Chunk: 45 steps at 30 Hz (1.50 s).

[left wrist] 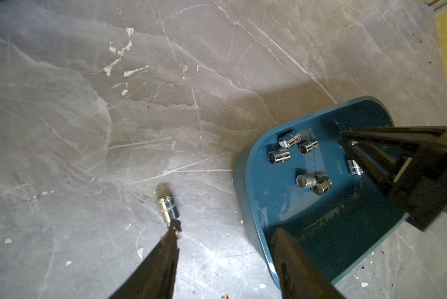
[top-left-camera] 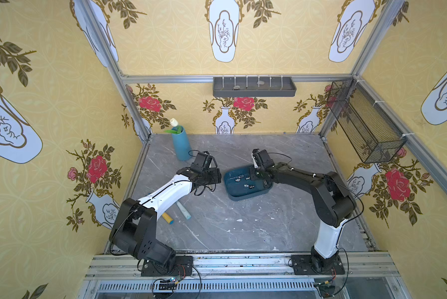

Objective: Take out the socket from the storage box
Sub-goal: Pick up the socket head from the storage box, then place the socket head at the center of the board.

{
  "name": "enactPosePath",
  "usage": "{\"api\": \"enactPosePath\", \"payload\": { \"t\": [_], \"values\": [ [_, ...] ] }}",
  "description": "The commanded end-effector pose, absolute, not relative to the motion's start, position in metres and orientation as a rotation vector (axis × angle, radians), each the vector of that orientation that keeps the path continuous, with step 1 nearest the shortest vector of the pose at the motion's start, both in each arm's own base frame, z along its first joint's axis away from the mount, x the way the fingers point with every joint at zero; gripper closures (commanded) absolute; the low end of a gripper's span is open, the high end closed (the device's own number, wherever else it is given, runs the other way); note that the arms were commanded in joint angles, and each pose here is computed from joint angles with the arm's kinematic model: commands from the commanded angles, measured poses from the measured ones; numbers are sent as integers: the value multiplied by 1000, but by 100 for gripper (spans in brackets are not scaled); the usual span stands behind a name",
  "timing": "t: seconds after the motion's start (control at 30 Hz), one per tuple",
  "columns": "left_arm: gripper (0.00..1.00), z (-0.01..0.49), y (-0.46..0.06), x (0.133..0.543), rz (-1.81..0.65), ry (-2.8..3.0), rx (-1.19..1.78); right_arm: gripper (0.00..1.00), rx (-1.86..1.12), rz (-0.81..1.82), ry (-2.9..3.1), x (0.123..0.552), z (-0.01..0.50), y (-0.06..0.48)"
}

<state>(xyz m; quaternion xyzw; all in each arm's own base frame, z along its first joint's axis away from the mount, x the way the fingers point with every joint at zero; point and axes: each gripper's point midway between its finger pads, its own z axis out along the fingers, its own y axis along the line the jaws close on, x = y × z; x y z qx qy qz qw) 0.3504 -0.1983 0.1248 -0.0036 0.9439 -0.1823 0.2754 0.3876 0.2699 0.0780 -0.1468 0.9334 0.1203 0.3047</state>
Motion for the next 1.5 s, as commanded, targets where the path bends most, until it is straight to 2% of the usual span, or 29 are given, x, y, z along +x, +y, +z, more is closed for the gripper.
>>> {"api": "enactPosePath", "payload": {
  "t": [0.0,0.2,0.43,0.6,0.77,1.17,1.47],
  "values": [
    [36,130,-198,350,-495,2519,2,72,-380,302,2458,379,96,261],
    [35,144,-195,350,-483,2490,8,72,-325,270,2427,367,133,234],
    [35,158,-197,346,-486,2464,24,72,-154,236,2462,361,147,174],
    [34,161,-201,343,-481,2464,40,72,-4,193,2514,362,129,126],
    [34,160,-204,341,-484,2468,44,72,51,179,2556,374,105,105],
    [34,163,-211,338,-484,2473,61,72,78,184,2683,409,39,97],
    [34,161,-214,340,-487,2480,65,70,62,167,2717,412,19,97]
  ]
}}
